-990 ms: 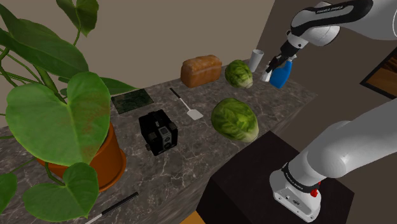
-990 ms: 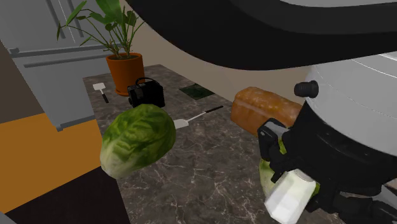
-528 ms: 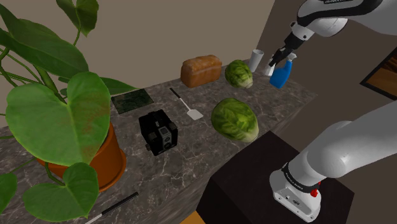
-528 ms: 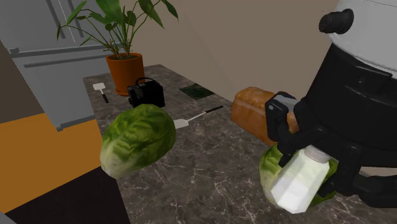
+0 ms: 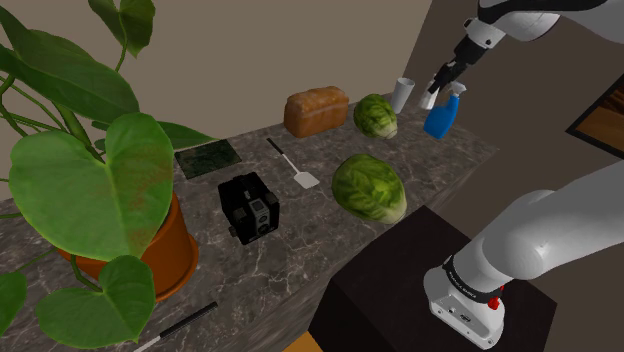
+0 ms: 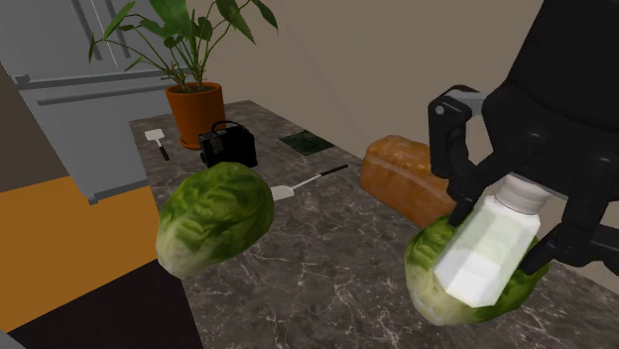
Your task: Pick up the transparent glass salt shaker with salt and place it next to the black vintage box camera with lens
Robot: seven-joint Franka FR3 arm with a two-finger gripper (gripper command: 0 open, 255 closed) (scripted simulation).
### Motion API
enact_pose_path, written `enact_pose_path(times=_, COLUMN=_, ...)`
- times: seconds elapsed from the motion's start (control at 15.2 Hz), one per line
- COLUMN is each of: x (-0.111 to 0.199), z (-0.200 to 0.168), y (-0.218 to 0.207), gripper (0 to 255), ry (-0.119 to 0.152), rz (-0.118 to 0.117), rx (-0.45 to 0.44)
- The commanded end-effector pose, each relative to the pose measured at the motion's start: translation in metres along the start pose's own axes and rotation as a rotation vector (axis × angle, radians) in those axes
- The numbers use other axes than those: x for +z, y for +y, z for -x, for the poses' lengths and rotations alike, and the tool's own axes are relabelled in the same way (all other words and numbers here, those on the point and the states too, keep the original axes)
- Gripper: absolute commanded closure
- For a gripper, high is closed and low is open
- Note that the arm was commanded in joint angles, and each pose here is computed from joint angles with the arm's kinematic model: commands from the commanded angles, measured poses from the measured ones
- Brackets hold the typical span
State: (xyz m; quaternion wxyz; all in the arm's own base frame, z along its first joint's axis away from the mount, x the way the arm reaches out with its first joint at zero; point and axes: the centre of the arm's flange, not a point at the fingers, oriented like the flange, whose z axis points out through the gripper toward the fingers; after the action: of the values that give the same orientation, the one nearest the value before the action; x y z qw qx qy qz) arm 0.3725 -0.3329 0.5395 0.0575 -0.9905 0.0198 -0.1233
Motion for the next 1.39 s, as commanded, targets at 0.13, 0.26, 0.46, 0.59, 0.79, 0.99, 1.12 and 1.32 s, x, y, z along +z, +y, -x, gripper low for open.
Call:
enact_pose_path(times=0.13, x=-0.013, z=-0.008, y=-0.015, gripper=255, ry=0.000, rz=0.000, rx=0.000)
enact_pose_path(times=0.26, x=-0.008, z=-0.015, y=-0.040, gripper=255, ry=0.000, rz=0.000, rx=0.000)
enact_pose_path(times=0.46, x=-0.001, z=-0.025, y=-0.078, gripper=255, ry=0.000, rz=0.000, rx=0.000)
enact_pose_path(times=0.59, x=0.004, z=-0.032, y=-0.103, gripper=255, ry=0.000, rz=0.000, rx=0.000)
enact_pose_path(times=0.79, x=0.011, z=-0.042, y=-0.140, gripper=255, ry=0.000, rz=0.000, rx=0.000)
enact_pose_path(times=0.99, x=0.019, z=-0.052, y=-0.178, gripper=255, ry=0.000, rz=0.000, rx=0.000)
enact_pose_path(times=1.12, x=0.023, z=-0.059, y=-0.203, gripper=255, ry=0.000, rz=0.000, rx=0.000)
enact_pose_path(times=1.32, x=0.031, z=-0.069, y=-0.241, gripper=255, ry=0.000, rz=0.000, rx=0.000)
